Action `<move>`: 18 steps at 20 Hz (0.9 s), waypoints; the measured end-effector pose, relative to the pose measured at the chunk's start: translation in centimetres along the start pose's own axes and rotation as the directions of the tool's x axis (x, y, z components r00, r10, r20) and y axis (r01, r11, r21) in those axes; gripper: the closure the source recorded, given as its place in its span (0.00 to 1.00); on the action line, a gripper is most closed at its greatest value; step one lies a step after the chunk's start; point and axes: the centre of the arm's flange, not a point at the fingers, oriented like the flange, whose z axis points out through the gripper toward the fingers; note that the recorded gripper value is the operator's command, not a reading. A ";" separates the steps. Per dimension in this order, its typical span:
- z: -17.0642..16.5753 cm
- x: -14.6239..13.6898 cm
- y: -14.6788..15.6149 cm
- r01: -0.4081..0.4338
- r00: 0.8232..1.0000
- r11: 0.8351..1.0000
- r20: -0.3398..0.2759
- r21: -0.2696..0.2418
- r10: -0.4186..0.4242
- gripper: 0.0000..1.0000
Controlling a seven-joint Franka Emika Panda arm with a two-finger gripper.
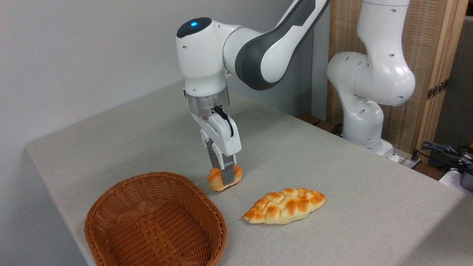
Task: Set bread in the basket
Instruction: 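Lift the bun and carry it over the wicker basket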
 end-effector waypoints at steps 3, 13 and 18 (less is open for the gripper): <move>-0.3 0.3 0.1 -0.007 1.000 1.000 -0.002 0.003 0.007 0.72; -16.6 2.5 -8.9 0.095 0.986 0.990 -0.128 -0.105 -0.108 0.56; -11.0 7.5 -13.8 0.096 0.977 0.994 -0.187 -0.044 -0.103 0.13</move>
